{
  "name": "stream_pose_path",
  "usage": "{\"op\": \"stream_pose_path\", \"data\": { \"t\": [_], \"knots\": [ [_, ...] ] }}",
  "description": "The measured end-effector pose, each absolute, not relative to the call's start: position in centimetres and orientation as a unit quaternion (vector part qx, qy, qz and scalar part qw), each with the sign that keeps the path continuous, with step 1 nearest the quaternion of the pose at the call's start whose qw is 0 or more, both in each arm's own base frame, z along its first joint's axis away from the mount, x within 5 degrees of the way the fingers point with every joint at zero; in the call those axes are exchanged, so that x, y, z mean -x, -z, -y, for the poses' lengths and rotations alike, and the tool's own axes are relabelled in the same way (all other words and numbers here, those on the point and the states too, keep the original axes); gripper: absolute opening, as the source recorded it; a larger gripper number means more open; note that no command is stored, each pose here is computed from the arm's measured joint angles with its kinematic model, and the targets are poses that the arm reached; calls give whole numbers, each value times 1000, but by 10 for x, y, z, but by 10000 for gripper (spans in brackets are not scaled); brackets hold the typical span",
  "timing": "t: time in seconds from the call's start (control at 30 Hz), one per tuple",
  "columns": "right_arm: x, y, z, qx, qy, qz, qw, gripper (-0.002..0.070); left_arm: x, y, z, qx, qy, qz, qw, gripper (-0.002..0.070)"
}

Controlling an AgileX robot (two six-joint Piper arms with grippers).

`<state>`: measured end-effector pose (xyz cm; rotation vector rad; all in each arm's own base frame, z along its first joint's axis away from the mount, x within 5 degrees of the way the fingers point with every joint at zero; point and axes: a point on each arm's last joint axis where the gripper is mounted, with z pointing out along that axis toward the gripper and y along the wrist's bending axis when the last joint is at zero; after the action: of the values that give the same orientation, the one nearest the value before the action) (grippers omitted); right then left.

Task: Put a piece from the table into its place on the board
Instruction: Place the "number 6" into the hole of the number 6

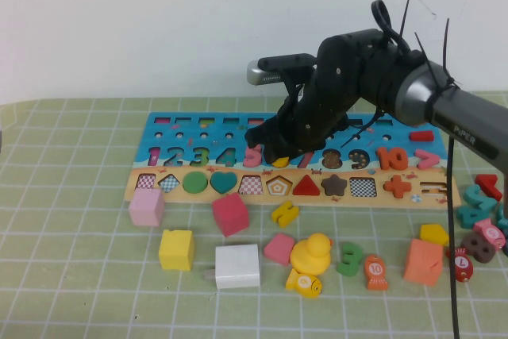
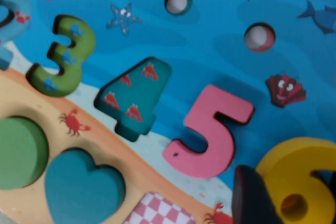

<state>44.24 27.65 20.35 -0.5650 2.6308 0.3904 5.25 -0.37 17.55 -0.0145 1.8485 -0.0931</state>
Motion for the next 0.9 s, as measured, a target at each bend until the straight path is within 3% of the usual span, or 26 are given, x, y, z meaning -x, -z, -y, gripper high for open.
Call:
{"op": "stream_pose_path", "data": {
  "t": [0.33,0.67,0.9],
  "knots": [
    [-443,-202,-277,203,-140,-946,208,277,-53,-175,4,6,40,-798,601,-2],
    [-444,-203,-277,203,-142,-945,214,387,-53,-175,4,6,40,-798,601,-2],
    [-448,-233,-280,208,-148,-936,240,377,-53,-175,4,6,40,-798,601,-2]
  ]
}}
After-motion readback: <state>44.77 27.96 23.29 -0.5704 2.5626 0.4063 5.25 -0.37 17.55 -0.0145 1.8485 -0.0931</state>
